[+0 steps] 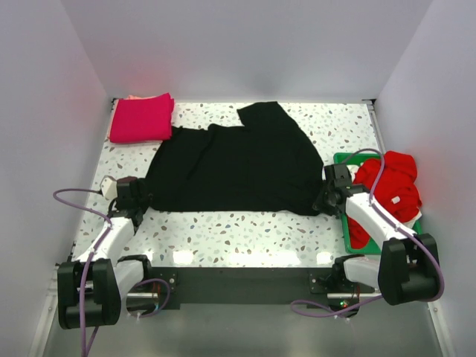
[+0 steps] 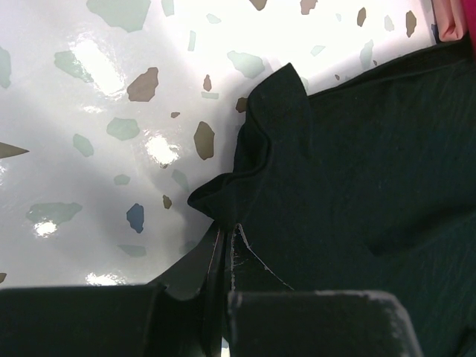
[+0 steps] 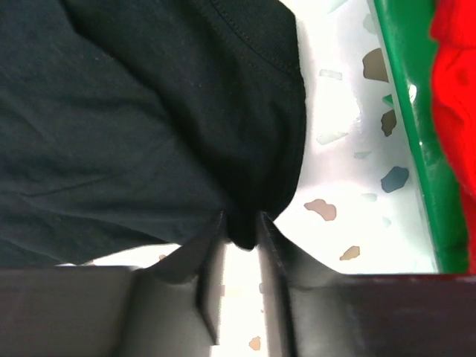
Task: Fold and stack the t-shirts
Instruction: Fold the tshirt
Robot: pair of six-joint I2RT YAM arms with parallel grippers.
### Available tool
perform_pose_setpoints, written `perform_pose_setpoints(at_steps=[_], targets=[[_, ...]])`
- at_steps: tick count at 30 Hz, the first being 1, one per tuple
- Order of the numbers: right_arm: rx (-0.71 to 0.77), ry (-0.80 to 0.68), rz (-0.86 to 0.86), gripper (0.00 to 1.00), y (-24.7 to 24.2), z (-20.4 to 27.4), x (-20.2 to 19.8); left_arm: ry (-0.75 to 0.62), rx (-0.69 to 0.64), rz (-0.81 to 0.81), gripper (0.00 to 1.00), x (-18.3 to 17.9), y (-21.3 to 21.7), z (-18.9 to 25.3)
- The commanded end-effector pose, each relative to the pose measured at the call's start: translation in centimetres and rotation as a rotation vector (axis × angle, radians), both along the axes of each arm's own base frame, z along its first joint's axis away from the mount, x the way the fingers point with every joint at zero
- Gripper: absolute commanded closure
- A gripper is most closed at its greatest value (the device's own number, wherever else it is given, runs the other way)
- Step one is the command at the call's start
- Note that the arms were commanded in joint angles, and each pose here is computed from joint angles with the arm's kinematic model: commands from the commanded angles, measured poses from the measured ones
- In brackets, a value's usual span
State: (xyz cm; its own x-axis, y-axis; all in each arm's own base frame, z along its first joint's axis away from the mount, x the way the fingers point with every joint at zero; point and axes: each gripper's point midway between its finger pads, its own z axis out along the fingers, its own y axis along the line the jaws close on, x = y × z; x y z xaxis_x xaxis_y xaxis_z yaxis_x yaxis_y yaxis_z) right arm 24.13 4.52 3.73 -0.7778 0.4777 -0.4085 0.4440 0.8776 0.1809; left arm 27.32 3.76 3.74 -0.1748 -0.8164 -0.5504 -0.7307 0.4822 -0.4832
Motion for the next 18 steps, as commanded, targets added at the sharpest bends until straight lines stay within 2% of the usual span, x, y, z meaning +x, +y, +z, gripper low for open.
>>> perform_pose_setpoints(at_steps=[1,3,7,13,18], targets=[[0.001,-0.071,-0.008,0.78,0.0,1.7,1.9,-0.026,0.012,-0.004,1.00,0.5,0.2,0.5],[-0.020,-0.071,0.001,0.90,-0.2,2.3,2.3,-0.018,0.015,0.000,1.00,0.4,0.3,0.5],[-0.098,-0.066,0.023,0.98,-1.4,4.3,2.7,-0.009,0.027,0.011,1.00,0.2,0.6,0.7],[-0.174,-0.061,0.046,0.97,-3.0,7.1,2.1,0.014,0.053,0.029,1.00,-0.4,1.1,1.3],[-0.124,-0.032,0.069,0.96,-2.8,6.9,0.3,0.044,0.080,0.045,1.00,-1.3,1.7,2.2]])
